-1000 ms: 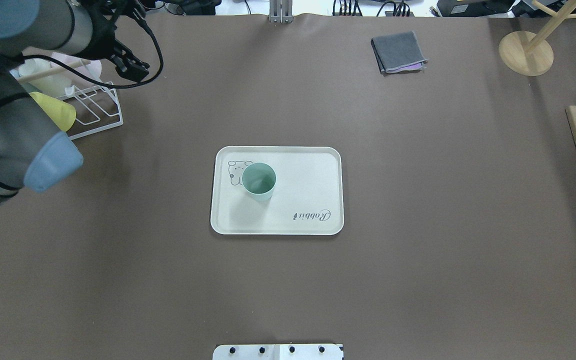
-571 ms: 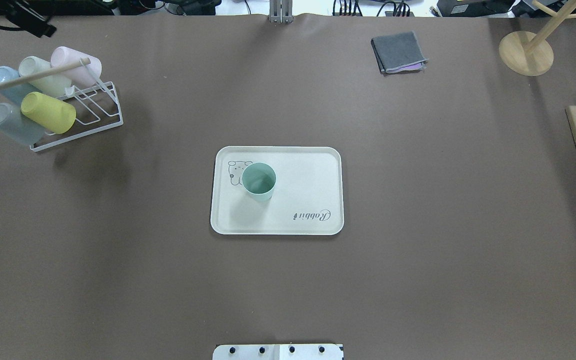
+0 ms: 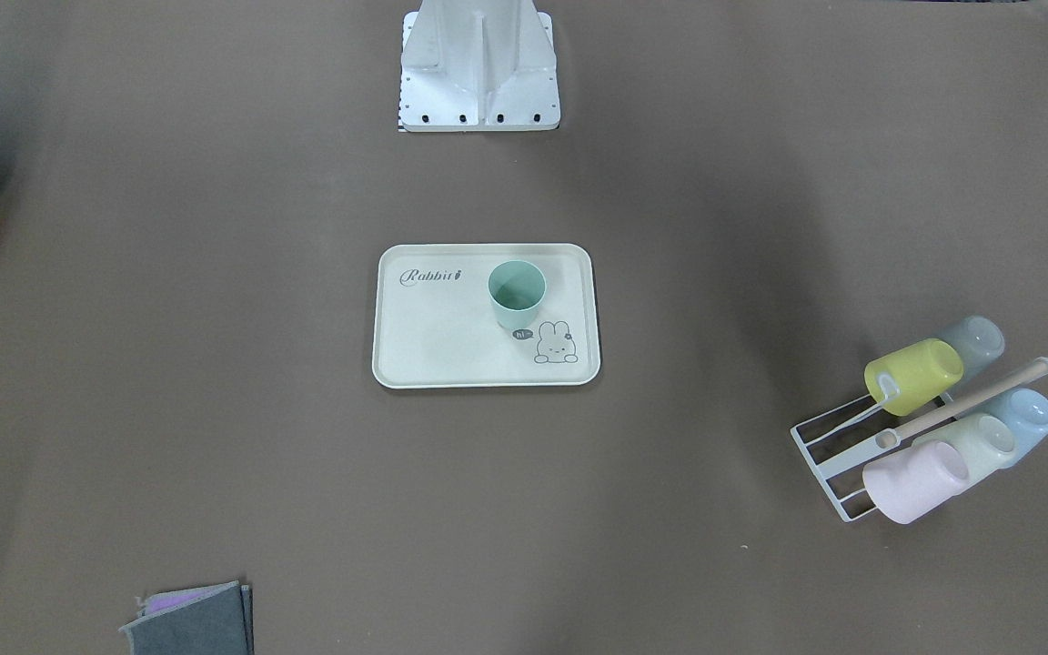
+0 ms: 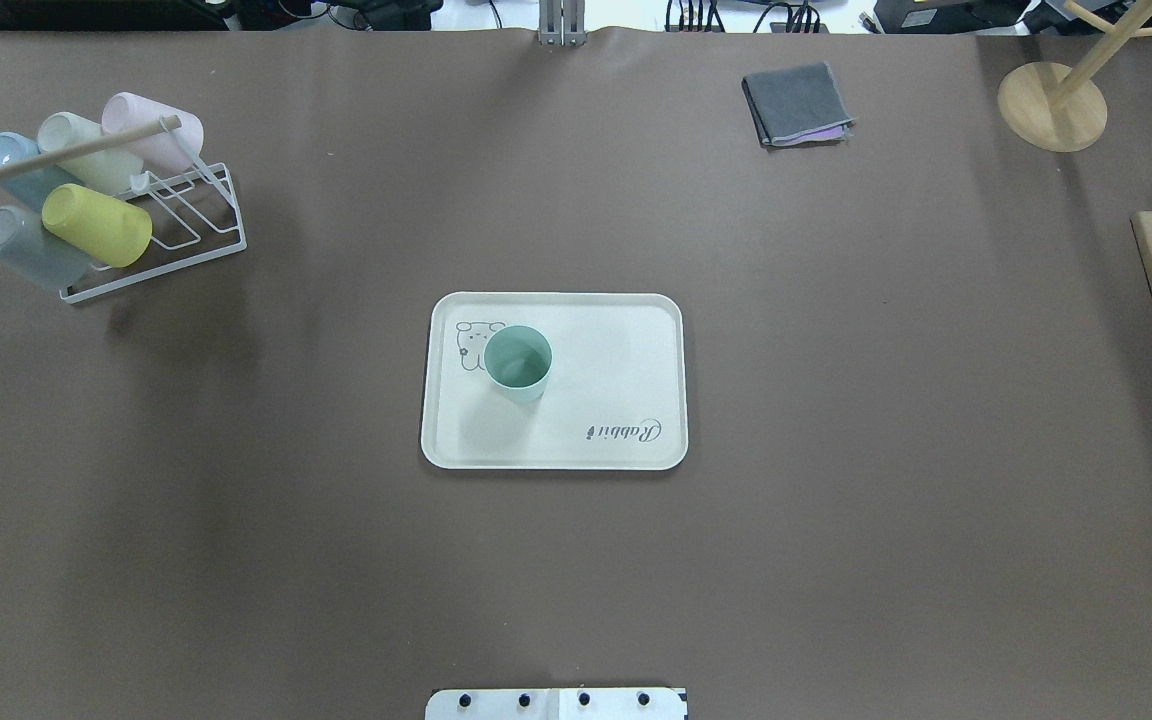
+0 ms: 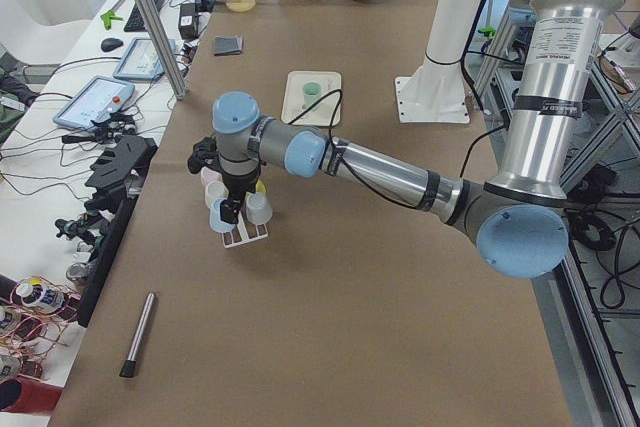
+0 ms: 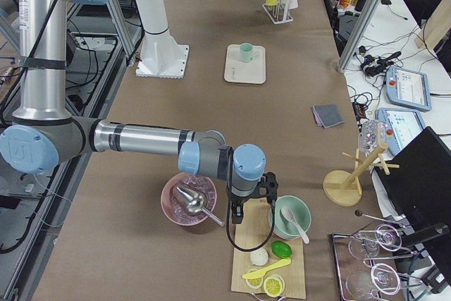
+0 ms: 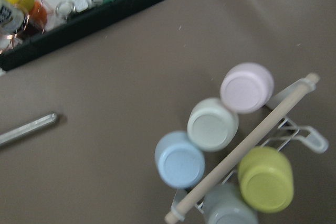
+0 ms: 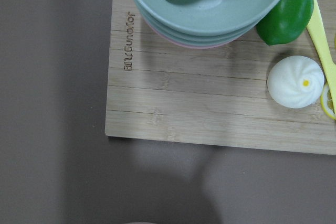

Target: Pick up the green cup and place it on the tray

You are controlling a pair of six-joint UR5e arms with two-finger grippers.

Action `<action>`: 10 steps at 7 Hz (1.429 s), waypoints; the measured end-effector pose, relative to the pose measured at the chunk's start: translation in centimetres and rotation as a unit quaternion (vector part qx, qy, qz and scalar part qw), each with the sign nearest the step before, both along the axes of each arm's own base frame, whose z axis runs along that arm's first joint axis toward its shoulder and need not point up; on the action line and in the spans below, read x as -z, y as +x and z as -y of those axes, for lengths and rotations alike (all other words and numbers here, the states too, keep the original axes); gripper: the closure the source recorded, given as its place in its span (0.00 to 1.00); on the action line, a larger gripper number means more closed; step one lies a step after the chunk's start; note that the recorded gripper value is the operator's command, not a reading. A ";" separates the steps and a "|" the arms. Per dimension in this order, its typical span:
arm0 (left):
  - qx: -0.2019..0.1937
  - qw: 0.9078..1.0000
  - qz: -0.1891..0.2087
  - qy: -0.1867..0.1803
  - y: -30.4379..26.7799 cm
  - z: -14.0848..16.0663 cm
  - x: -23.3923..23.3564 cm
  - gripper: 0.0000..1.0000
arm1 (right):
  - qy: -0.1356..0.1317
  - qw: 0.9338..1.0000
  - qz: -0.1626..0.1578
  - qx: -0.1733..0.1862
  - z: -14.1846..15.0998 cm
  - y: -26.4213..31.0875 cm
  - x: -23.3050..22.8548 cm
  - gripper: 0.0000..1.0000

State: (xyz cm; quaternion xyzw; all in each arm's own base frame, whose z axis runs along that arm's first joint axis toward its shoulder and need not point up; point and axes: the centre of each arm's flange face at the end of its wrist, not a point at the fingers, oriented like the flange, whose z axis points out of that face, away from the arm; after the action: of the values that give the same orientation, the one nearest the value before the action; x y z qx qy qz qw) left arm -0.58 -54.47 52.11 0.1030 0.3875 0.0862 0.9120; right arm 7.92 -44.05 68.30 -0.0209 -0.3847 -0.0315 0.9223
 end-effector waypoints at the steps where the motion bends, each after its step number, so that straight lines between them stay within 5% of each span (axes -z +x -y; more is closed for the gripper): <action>1: 0.010 0.999 -0.012 -0.033 -1.4 -1.6 -3.1 0.01 | 0.000 1.000 0.000 0.000 0.0 0.0 0.0 0.00; 5: -0.012 0.999 -0.008 -0.048 -4.4 -4.7 -9.1 0.01 | 0.001 1.000 0.000 0.000 0.0 0.0 0.1 0.00; 10: -0.004 0.998 -0.010 -0.058 -5.8 -6.3 -10.2 0.01 | 0.000 1.000 0.000 0.000 0.0 0.0 0.0 0.00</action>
State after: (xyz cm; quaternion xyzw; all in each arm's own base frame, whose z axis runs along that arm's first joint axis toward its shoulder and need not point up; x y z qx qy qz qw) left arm -6.37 -48.16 62.34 0.0496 0.4009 0.0663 0.9124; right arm 7.92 -44.05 68.31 -0.0206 -0.3847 -0.0319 0.9223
